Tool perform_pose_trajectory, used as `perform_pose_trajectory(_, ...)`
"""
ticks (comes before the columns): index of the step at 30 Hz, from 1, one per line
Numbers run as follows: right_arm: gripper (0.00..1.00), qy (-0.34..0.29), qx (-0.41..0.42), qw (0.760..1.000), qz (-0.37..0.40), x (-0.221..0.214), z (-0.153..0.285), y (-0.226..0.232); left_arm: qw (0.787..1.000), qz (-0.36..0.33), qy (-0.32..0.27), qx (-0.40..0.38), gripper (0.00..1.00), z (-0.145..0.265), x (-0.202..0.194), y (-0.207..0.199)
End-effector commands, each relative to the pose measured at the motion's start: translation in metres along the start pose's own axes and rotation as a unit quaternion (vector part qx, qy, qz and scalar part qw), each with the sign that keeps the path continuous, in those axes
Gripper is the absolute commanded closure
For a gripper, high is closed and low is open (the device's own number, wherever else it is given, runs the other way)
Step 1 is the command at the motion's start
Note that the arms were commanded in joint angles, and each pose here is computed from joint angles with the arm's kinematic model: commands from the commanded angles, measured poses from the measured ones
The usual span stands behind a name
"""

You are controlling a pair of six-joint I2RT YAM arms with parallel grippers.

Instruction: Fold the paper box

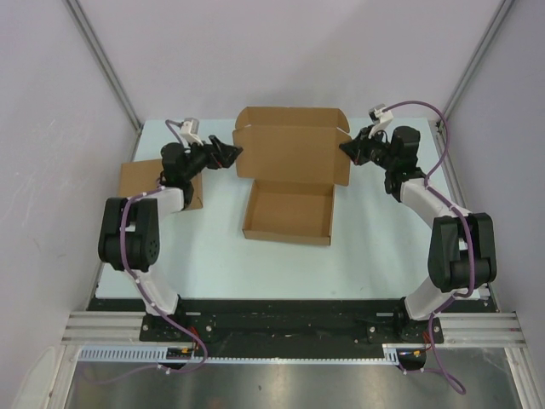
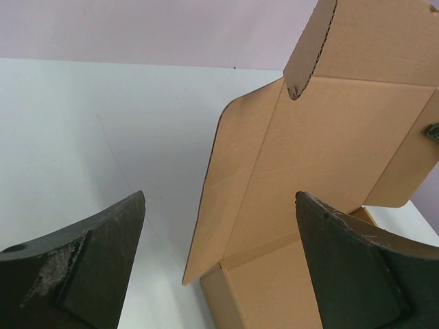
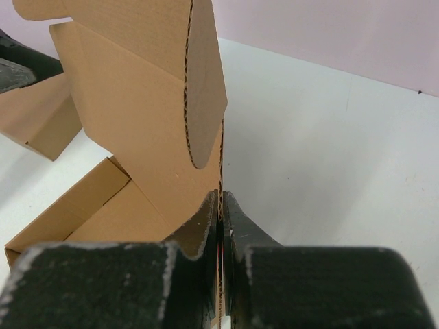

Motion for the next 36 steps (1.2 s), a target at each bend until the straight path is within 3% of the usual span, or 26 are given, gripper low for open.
perform_pose_trajectory(1, 1.0, -0.016, 0.018, 0.999, 0.024, 0.017, 0.003, 0.016, 0.996, -0.029, -0.062, -0.062, 0.08, -0.01, 0.037, -0.009)
perform_pose_trajectory(18, 1.0, -0.016, 0.017, 0.999, 0.026, 0.016, 0.001, 0.017, 0.994, -0.029, -0.059, -0.091, 0.22, -0.035, 0.037, 0.001)
perform_pose_trajectory(29, 1.0, -0.016, 0.019, 0.999, 0.026, 0.015, 0.0, 0.019, 0.991, -0.028, -0.055, -0.12, 0.44, -0.047, 0.033, -0.008)
perform_pose_trajectory(32, 1.0, -0.014, 0.019, 0.999, 0.025, 0.013, -0.002, 0.019, 0.989, -0.027, -0.063, -0.132, 0.56, -0.046, 0.038, -0.016)
perform_pose_trajectory(36, 1.0, -0.014, 0.012, 1.0, 0.025, 0.013, -0.003, 0.02, 0.988, -0.03, -0.071, -0.137, 0.81, -0.042, 0.041, -0.031)
Point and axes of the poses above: each gripper's point midway between its finger pads, its own z axis back along the fingers, its own y axis along the line the jaws close on, x = y × z, the point moved 3 cm from there along z, back along the fingers, and after that the axes turned 10 degrees about -z, right-handed, at the moved point
